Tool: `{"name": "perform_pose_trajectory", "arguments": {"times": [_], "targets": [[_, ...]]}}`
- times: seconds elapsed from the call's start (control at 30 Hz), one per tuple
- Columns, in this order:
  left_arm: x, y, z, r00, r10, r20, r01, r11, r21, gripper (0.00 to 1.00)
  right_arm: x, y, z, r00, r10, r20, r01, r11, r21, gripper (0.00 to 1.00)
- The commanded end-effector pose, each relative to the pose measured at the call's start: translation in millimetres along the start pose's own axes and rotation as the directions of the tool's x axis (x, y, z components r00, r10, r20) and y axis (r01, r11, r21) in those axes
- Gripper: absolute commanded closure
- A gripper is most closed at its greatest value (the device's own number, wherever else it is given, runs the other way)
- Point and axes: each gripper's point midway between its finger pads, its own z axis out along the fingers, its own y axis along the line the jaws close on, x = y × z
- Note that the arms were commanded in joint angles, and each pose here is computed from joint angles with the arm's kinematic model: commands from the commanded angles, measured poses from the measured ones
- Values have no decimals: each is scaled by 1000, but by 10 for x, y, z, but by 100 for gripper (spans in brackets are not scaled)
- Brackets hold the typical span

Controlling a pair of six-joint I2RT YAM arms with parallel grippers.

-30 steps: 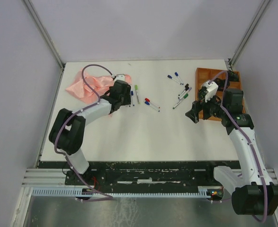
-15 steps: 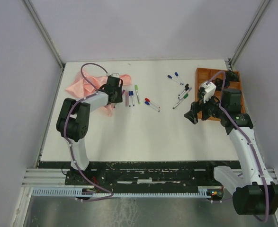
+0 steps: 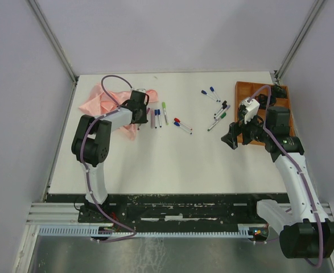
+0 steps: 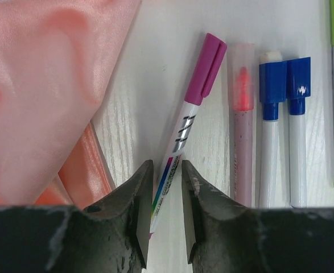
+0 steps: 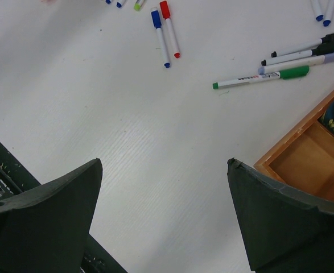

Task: Open the pen caps
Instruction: Pick up the pen from the center of the board.

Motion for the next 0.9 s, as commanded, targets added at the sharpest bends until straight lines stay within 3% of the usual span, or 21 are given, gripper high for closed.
{"name": "perform_pose_trajectory", "arguments": {"times": [0.0,0.13,0.37,0.67,0.87], "targets": [[-30,11,16,999,33,-8,-33,999,5,67,-201,8,-26,998,-39,49,39,999,-5,1],[15,5,-42,1000,22,-7,-22,1000,17,72,-209,27,-25,998,-36,52,37,999,-15,1],[-37,-60,-420,997,-36,74,30,995,90,97,-228,135,-23,997,-20,73,25,997,-70,1],[51,-221,-1249,954,-180,242,103,949,299,97,-295,480,-7,990,65,125,-29,961,-274,1],[300,-531,-1812,890,-351,292,121,798,590,97,-326,666,4,980,132,148,-64,916,-395,3]]}}
